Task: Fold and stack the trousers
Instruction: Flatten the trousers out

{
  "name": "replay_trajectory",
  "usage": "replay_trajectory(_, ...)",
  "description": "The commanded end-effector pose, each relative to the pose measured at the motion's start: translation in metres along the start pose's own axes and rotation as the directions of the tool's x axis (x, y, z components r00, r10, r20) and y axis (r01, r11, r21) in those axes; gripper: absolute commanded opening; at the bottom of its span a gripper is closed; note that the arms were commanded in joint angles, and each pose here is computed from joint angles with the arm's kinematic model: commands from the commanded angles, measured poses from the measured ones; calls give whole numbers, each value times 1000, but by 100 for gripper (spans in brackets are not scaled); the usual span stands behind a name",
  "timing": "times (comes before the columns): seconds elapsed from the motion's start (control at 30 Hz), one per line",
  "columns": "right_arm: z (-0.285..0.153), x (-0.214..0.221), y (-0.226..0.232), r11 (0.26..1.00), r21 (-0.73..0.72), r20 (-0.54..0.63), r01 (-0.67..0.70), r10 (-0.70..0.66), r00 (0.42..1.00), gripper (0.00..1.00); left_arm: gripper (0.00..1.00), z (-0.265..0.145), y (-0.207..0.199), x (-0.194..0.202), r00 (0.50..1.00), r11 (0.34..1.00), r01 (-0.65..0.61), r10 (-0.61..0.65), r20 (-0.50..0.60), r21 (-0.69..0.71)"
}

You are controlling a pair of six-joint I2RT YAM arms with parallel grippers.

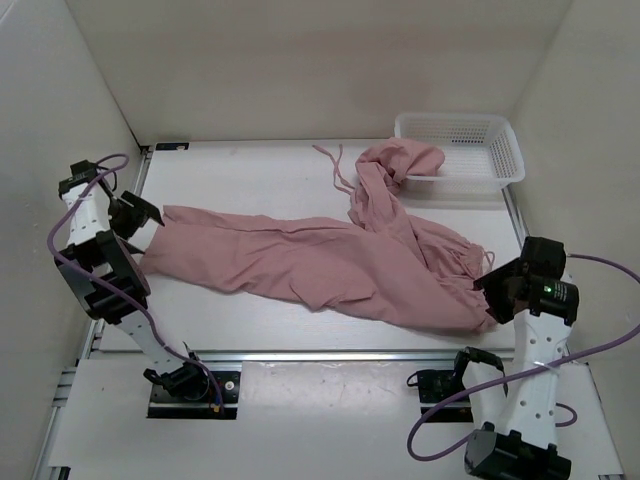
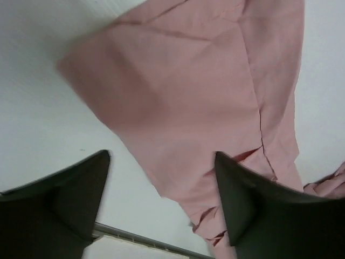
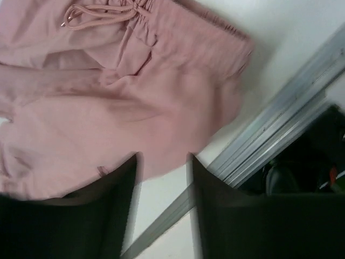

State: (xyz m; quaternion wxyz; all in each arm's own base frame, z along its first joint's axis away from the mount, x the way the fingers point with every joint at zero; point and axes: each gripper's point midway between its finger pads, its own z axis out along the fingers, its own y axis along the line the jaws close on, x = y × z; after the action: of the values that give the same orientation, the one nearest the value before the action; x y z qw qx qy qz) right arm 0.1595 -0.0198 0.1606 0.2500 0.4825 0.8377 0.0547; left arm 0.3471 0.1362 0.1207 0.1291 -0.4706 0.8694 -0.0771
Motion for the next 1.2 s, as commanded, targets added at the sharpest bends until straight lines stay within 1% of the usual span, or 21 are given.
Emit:
replay_trajectory(0.0, -5, 1, -9, 999, 37, 11, -5, 4, 1000, 61, 100, -38, -8, -15, 987, 996, -73, 65, 148, 47)
replay_trajectory(0.07, -16, -9, 1, 1000, 7, 42, -6, 6, 999, 72, 100, -49, -14, -19, 981, 994, -101, 92, 170, 46)
replay_trajectory(0.23, -32, -50, 33, 997, -61, 148, 57, -47, 988, 75, 100, -76, -53, -12, 951, 968, -233, 208, 229, 88)
replay_trajectory(0.27, -34, -54, 43, 991, -96, 152, 89, -73, 986, 75, 100, -78, -71, -1, 934, 947, -302, 272, 230, 109)
replay_trajectory(0.3, -29, -62, 61, 979, -154, 160, 131, -106, 981, 67, 100, -77, -78, 6, 925, 935, -335, 304, 226, 114)
replay_trajectory(0.33, -32, -65, 74, 962, -205, 160, 183, -152, 975, 53, 98, -75, -88, 13, 918, 925, -362, 330, 220, 121)
replay_trajectory(0.37, -26, -59, 92, 941, -267, 97, 209, -190, 977, 32, 97, -74, -105, 32, 894, 894, -427, 396, 210, 134)
replay_trajectory(0.43, -21, -51, 122, 887, -357, 75, 294, -286, 955, 0, 95, -65, -125, 53, 864, 855, -495, 466, 190, 156)
replay_trajectory(0.47, -10, -50, 136, 875, -357, 45, 329, -335, 941, 0, 93, -60, -144, 76, 823, 807, -565, 538, 182, 173)
replay_trajectory(0.53, -5, -29, 167, 809, -397, 23, 433, -463, 886, 0, 93, -41, -158, 100, 793, 773, -609, 594, 132, 179)
replay_trajectory(0.57, 14, -17, 179, 785, -391, -29, 480, -532, 846, 7, 93, -35, -166, 111, 776, 754, -631, 620, 118, 185)
replay_trajectory(0.63, 6, 5, 222, 679, -449, -1, 581, -650, 760, 34, 97, -9, -178, 139, 727, 712, -683, 684, 62, 160)
replay_trajectory(0.67, 29, 22, 229, 667, -425, -72, 611, -698, 712, 62, 97, 0, -179, 147, 726, 715, -684, 686, 40, 149)
replay_trajectory(0.7, 37, 24, 237, 649, -383, -65, 657, -728, 682, 76, 99, 7, -182, 158, 716, 707, -692, 697, 19, 149)
replay_trajectory(0.73, 25, 32, 265, 602, -397, -11, 693, -758, 652, 82, 99, 20, -176, 162, 724, 718, -682, 690, -10, 139)
replay_trajectory(0.77, 50, 42, 271, 599, -352, -54, 719, -780, 624, 89, 99, 29, -173, 171, 715, 711, -688, 698, -33, 145)
replay_trajectory(0.87, 74, 59, 304, 563, -328, -45, 759, -811, 583, 91, 99, 53, -155, 185, 720, 724, -678, 689, -85, 127)
replay_trajectory(0.97, 113, 66, 321, 572, -273, -64, 773, -813, 579, 92, 99, 67, -132, 194, 723, 736, -671, 677, -137, 93)
replay_trajectory(1.0, 115, 61, 336, 585, -271, -36, 765, -800, 599, 92, 99, 67, -129, 196, 723, 736, -671, 677, -137, 93)
replay_trajectory(1.07, 146, 65, 340, 608, -205, -48, 767, -789, 612, 88, 99, 75, -112, 199, 729, 743, -667, 665, -161, 55)
replay_trajectory(1.17, 171, 64, 343, 640, -122, -42, 758, -767, 640, 69, 99, 76, -99, 205, 726, 744, -667, 662, -188, 43)
